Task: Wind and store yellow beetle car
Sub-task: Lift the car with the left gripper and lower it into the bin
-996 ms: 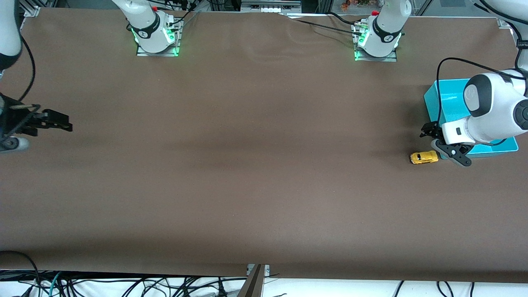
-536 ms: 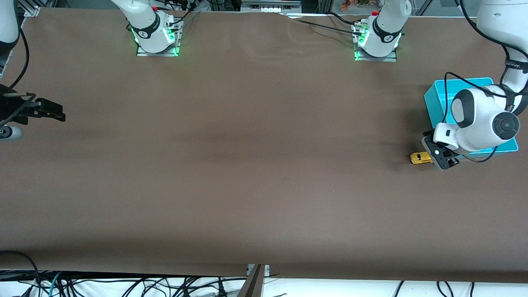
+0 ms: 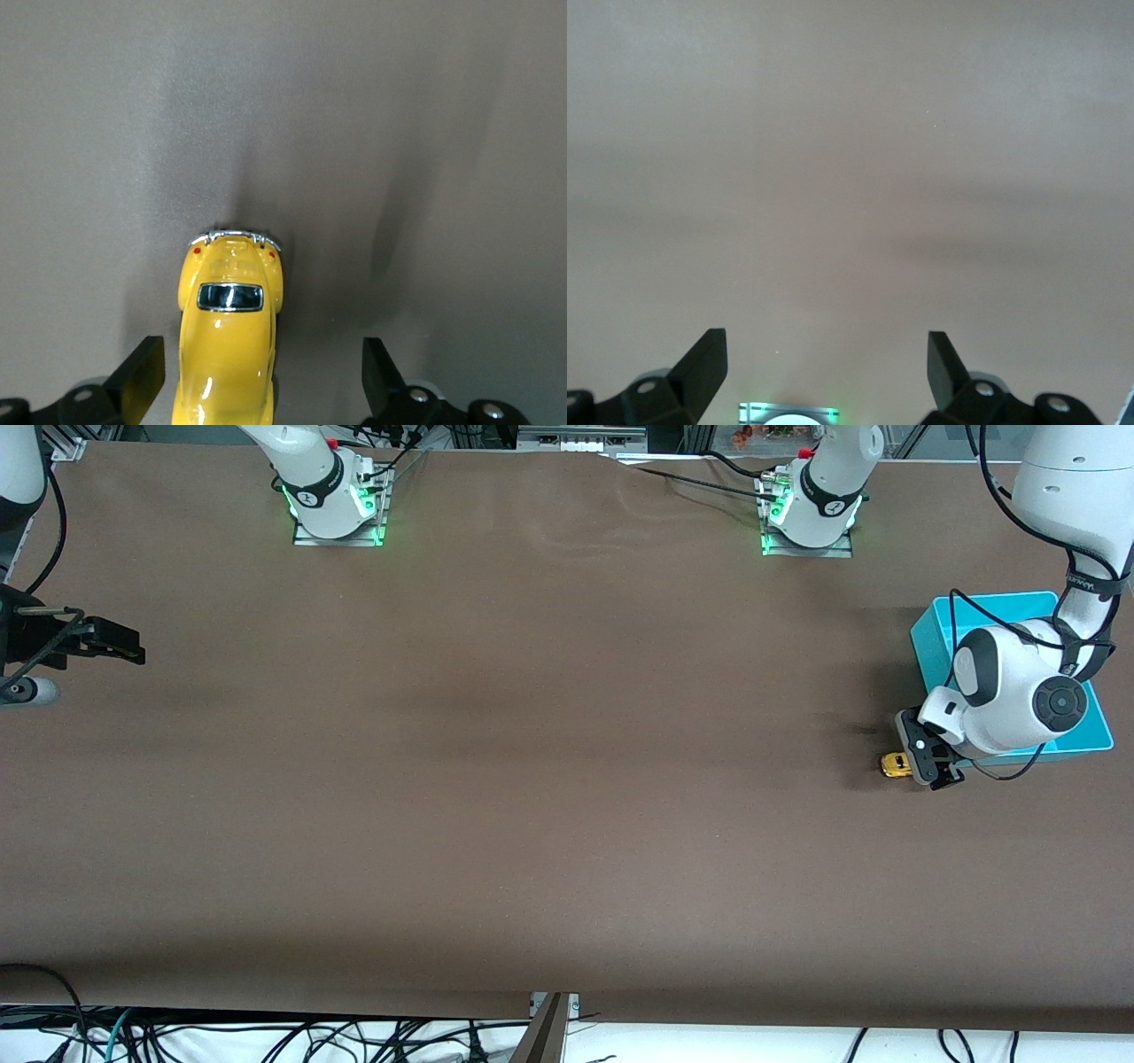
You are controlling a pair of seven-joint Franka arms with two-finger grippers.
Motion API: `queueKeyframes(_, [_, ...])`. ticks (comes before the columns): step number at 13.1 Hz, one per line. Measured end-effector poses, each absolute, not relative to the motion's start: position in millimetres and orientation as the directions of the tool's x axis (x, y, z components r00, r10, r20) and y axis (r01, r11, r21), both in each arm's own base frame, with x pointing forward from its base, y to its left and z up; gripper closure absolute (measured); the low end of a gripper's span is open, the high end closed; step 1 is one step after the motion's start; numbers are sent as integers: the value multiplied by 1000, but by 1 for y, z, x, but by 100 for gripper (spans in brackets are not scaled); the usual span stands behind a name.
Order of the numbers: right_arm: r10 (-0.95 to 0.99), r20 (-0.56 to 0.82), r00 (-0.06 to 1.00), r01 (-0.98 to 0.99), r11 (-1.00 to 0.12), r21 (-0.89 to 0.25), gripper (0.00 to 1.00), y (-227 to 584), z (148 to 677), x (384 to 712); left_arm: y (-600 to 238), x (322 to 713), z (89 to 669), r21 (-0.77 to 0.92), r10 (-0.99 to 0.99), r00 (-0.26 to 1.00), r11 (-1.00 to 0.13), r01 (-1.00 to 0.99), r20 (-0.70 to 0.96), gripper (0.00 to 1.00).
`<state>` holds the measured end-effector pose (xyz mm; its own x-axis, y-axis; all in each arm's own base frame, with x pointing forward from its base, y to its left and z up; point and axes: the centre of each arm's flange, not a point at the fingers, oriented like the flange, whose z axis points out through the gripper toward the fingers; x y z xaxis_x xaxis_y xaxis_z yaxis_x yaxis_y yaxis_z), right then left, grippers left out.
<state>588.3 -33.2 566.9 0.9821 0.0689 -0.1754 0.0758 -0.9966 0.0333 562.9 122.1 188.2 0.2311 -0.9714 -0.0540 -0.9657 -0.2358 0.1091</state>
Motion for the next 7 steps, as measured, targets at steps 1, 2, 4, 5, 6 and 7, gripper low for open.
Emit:
queueKeyframes(1, [57, -175, 983, 63, -998, 28, 0, -32, 566, 588, 122, 563, 188, 108, -972, 230, -235, -966, -54, 5])
queueKeyframes(2, [51, -177, 983, 56, -998, 26, 0, -32, 565, 588, 122, 563, 189, 105, -972, 230, -234, -967, -54, 16])
queueKeyframes(4, [44, -177, 983, 50, -998, 26, 0, -33, 564, 589, 122, 566, 195, 87, -973, 224, -228, -970, -52, 40])
queueKeyframes(5, [42, -177, 983, 48, -999, 27, 0, -33, 564, 589, 122, 568, 200, 78, -974, 219, -223, -972, -52, 52])
queueKeyframes(6, [40, -176, 983, 45, -999, 27, 0, -35, 564, 589, 119, 571, 209, 65, -976, 212, -216, -974, -51, 63])
queueKeyframes(7, [38, -177, 984, 44, -999, 27, 0, -36, 564, 589, 115, 574, 220, 58, -978, 204, -207, -977, -52, 63])
